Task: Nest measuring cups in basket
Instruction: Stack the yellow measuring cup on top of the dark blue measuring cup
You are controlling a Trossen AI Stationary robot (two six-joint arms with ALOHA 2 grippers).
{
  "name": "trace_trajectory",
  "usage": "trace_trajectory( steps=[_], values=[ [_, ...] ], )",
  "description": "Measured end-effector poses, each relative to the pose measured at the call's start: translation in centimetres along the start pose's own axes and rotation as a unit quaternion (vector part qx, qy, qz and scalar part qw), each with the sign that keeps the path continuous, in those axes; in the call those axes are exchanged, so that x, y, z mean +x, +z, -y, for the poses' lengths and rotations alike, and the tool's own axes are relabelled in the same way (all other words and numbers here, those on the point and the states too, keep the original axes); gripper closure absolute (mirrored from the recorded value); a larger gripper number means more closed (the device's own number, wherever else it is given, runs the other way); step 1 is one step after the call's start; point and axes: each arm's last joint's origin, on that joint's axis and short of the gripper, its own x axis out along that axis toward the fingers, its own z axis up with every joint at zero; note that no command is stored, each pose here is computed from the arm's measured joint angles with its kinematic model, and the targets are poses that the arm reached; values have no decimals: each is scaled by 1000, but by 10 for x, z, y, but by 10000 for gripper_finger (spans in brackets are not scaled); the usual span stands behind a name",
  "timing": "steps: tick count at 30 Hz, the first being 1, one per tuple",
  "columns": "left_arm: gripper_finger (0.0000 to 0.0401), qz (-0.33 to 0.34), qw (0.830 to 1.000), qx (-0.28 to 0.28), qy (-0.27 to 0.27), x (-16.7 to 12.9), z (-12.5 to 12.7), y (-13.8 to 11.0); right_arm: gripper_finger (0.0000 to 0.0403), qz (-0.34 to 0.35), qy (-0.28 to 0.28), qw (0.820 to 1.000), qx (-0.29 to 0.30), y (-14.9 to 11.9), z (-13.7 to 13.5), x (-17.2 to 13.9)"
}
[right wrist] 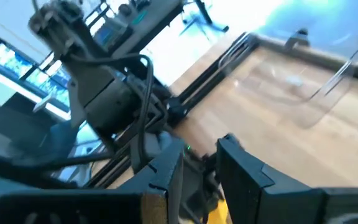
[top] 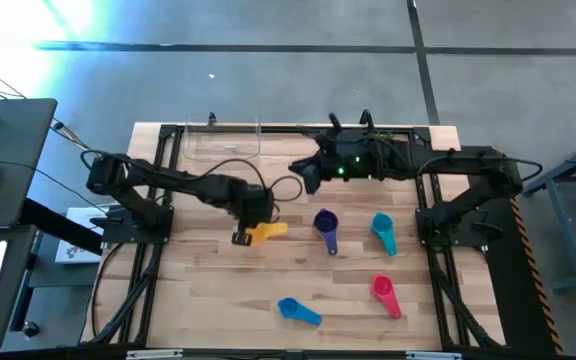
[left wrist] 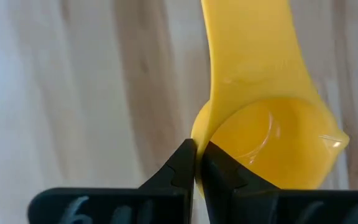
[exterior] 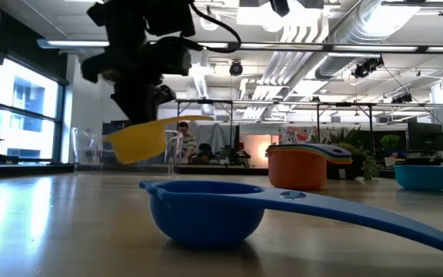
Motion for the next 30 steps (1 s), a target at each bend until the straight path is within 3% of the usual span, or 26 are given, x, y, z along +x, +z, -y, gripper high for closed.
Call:
trace_trajectory(
  steps=[6, 12, 17, 30],
  values=[
    [392, 19, 1000, 1, 11, -10, -16, 16, 311, 13, 12, 1000, -1, 24, 22, -2],
    [392, 4, 1000, 1, 7, 0, -21, 30, 311, 13, 13, 1000, 6, 37, 38, -7],
    [392, -27, 1000, -2, -6, 19, -21, 32, 311, 0, 18, 1000, 0, 39, 44, -7],
    [392, -58, 998, -1, -20, 36, -9, 34, 311, -13, 14, 1000, -11, 39, 47, -7]
  ],
)
